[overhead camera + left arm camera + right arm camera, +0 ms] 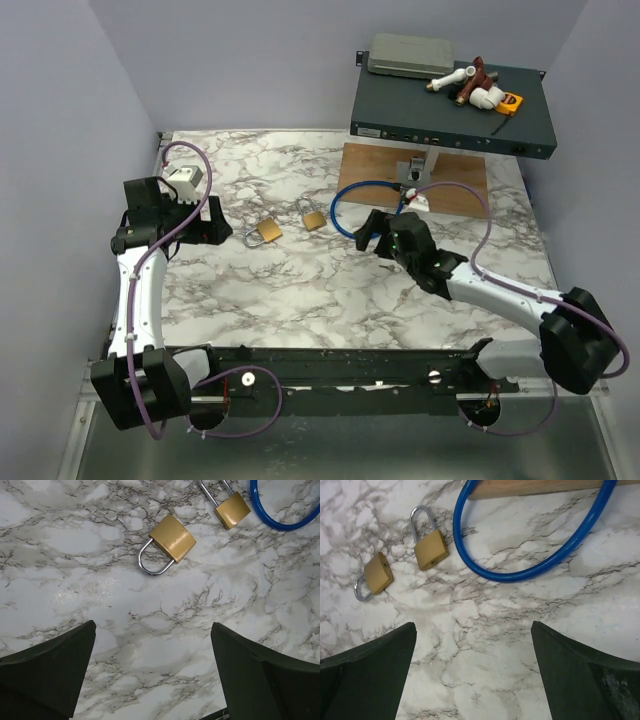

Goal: Unlock with the key
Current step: Move the lock to the center of the board.

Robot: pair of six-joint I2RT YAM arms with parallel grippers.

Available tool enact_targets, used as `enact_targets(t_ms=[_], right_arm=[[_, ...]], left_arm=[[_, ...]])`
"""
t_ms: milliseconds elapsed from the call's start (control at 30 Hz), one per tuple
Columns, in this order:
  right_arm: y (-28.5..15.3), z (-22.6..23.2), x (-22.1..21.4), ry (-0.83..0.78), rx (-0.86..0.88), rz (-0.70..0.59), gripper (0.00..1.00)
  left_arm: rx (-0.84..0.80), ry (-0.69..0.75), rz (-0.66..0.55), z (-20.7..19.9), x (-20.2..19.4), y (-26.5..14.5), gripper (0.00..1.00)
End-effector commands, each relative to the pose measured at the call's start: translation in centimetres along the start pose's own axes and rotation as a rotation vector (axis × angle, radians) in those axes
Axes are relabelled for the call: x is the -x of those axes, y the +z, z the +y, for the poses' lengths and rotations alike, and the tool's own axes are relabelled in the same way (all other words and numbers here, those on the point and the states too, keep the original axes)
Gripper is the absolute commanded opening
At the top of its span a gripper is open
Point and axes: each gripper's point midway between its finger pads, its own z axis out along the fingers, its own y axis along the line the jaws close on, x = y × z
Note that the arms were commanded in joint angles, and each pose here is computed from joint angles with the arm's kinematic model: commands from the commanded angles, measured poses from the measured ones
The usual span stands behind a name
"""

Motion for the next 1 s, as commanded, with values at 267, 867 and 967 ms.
enact_targets(t_ms=[267,867,967], right_arm=[[4.1,8.1,-2.4,-0.296,0.034,0.065,1.0],[11.6,11.4,-6.5,-0.432,0.013,0.195,0.9],[13.5,12.9,-6.1,-0.45,0.016,0.18,0.88]], left_arm=[[-0.023,-0.014,0.052,0.0,0.0,0.0,0.99],[-0.083,0.009,0.177,-0.7,-3.2,-0.1,0.99],[-0.083,0.025,0.184,-0.8,-3.5,-0.3,0.99]])
